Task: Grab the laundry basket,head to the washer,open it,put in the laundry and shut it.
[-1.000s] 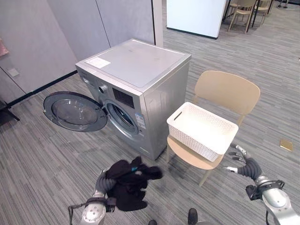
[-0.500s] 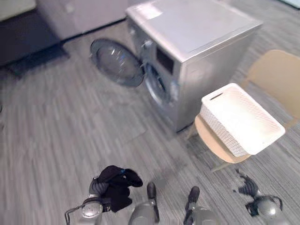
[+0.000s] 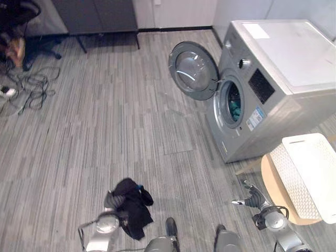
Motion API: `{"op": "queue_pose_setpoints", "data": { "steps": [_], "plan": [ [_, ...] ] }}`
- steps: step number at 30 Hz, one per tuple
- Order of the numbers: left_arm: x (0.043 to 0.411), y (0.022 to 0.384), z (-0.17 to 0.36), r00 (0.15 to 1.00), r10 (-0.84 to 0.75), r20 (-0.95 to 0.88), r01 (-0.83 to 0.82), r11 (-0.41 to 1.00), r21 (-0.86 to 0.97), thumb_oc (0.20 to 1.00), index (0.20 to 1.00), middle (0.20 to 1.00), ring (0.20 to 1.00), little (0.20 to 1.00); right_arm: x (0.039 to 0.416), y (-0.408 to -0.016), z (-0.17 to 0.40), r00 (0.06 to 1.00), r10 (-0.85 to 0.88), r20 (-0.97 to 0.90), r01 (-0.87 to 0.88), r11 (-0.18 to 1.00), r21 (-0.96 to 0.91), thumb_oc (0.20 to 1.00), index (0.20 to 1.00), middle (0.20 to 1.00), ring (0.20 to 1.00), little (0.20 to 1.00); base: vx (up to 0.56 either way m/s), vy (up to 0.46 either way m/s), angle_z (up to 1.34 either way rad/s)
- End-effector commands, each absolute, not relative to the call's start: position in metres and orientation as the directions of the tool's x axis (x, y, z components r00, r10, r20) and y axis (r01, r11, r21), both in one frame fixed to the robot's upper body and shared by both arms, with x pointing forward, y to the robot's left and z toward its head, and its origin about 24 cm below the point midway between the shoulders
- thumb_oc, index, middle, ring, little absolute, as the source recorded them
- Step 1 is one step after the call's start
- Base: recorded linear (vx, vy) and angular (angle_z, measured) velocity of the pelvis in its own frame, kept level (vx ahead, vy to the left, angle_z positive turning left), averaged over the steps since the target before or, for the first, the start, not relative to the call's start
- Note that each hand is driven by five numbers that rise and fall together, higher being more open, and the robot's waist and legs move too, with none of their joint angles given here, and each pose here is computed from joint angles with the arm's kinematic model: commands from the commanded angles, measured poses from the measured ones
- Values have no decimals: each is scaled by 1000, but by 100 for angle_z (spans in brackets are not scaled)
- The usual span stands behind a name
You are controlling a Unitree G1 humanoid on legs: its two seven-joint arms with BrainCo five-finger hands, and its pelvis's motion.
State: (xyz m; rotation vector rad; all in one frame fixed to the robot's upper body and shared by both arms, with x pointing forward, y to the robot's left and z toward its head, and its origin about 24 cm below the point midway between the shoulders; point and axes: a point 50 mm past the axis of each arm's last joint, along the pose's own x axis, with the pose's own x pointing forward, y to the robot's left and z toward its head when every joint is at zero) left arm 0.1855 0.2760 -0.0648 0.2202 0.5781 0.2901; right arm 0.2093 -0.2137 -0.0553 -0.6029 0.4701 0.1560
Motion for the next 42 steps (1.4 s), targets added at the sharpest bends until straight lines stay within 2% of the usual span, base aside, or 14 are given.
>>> {"op": "queue_pose_setpoints", "data": {
  "steps": [1, 8, 18, 33, 42],
  "plan": [
    [198, 273, -48, 859, 306, -411, -204, 940, 275, 200, 200, 200, 200, 200, 224, -219, -37, 923, 13, -386, -235, 812, -534, 1000, 1000, 1000, 1000, 1000, 319, 58, 25],
    [195, 269, -55, 847, 295, -441, -191, 945, 265, 200, 200, 200, 200, 200, 217, -222, -41, 912, 12, -409, -248, 812, -528, 1000, 1000, 1000, 1000, 1000, 355, -16, 55],
    [196, 248, -62, 857, 194, -478, -84, 967, 242, 200, 200, 200, 200, 200, 203, -238, -50, 895, -62, -441, -199, 831, -520, 1000, 1000, 1000, 1000, 1000, 246, -126, 56],
    [197, 250, -64, 848, 209, -487, -77, 958, 276, 200, 200, 200, 200, 200, 192, -242, -72, 839, -119, -531, -214, 825, -523, 1000, 1000, 1000, 1000, 1000, 321, 130, -72],
    [205, 258, -50, 875, 201, -440, -38, 936, 351, 200, 200, 200, 200, 200, 209, -224, -64, 870, -65, -488, -221, 834, -505, 1000, 1000, 1000, 1000, 1000, 162, 224, -61]
  ]
}}
